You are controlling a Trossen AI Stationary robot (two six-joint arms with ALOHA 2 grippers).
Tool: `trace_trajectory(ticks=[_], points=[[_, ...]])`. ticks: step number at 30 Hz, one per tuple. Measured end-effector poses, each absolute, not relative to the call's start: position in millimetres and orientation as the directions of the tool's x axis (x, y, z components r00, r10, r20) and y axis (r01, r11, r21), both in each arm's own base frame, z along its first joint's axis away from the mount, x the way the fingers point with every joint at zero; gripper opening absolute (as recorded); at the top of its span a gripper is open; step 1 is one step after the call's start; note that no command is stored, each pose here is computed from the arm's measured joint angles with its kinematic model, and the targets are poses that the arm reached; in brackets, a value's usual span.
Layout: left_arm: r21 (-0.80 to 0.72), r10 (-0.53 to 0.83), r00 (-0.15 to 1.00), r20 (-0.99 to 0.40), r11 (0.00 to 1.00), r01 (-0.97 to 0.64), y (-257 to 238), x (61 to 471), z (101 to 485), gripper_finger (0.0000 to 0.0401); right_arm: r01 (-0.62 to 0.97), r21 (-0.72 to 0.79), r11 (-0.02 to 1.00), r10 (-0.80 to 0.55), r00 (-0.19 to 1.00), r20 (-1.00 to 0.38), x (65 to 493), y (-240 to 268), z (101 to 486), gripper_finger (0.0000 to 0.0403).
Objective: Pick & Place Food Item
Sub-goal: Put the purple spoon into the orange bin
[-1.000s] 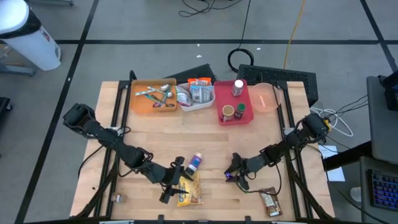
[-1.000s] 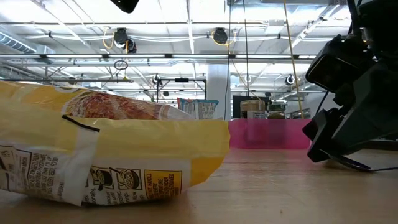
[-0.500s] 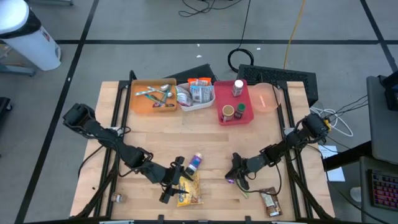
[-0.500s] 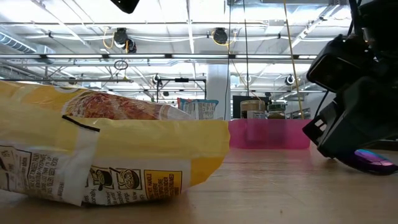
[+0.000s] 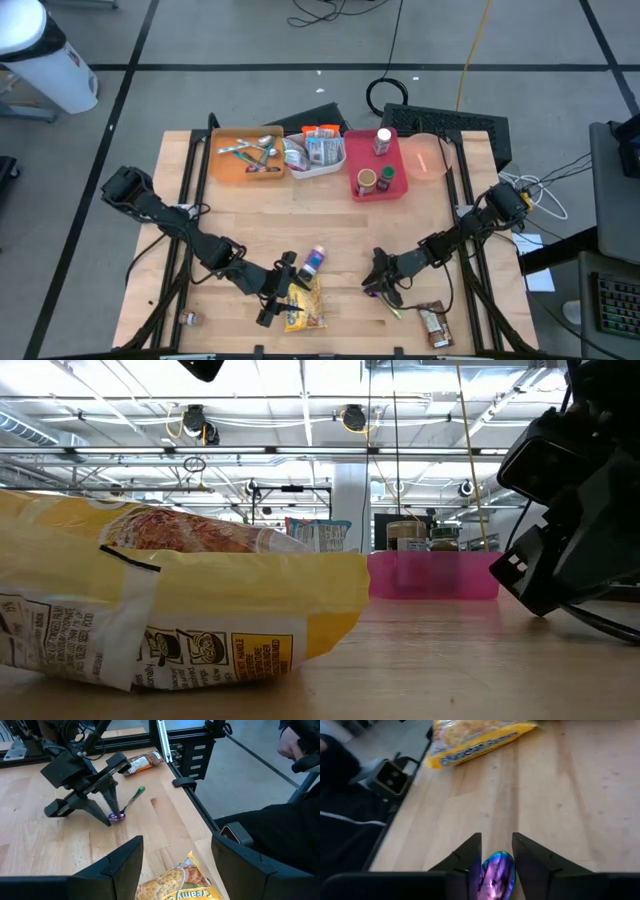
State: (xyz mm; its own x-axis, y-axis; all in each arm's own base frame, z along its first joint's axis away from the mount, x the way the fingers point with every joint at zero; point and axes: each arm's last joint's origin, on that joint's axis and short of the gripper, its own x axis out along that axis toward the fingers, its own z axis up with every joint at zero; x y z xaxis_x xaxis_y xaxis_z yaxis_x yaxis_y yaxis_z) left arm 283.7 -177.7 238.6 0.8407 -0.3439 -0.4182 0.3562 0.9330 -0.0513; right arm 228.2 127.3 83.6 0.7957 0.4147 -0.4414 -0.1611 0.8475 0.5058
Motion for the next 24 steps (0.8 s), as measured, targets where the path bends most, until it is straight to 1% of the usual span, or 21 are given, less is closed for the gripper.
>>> trace_trajectory(ticks=[4, 8, 17, 24], points=[[-0.051, -0.344, 0.841, -0.418, 0.933, 0.356, -177.7, 283.7, 238.6, 0.0243, -0.193, 0.524, 0.829, 0.456, 0.775, -0.437, 227.8, 128.8, 84.3, 0.0119], [-0.052, -0.344, 0.841, -0.418, 0.933, 0.356, -177.7, 283.7, 238.6, 0.0243, -0.194, 0.531, 0.825, 0.464, 0.769, -0.439, 227.6, 128.9, 84.1, 0.0129], [-0.051, -0.344, 0.84, -0.419, 0.933, 0.356, -177.7, 283.7, 238.5, 0.0243, -0.115, 0.543, 0.832, 0.429, 0.755, -0.496, 225.5, 126.8, 78.7, 0.0127], [-0.051, -0.344, 0.84, -0.419, 0.933, 0.356, -177.7, 283.7, 238.5, 0.0243, -0.11, 0.531, 0.84, 0.427, 0.739, -0.522, 223.3, 127.7, 76.2, 0.0136]])
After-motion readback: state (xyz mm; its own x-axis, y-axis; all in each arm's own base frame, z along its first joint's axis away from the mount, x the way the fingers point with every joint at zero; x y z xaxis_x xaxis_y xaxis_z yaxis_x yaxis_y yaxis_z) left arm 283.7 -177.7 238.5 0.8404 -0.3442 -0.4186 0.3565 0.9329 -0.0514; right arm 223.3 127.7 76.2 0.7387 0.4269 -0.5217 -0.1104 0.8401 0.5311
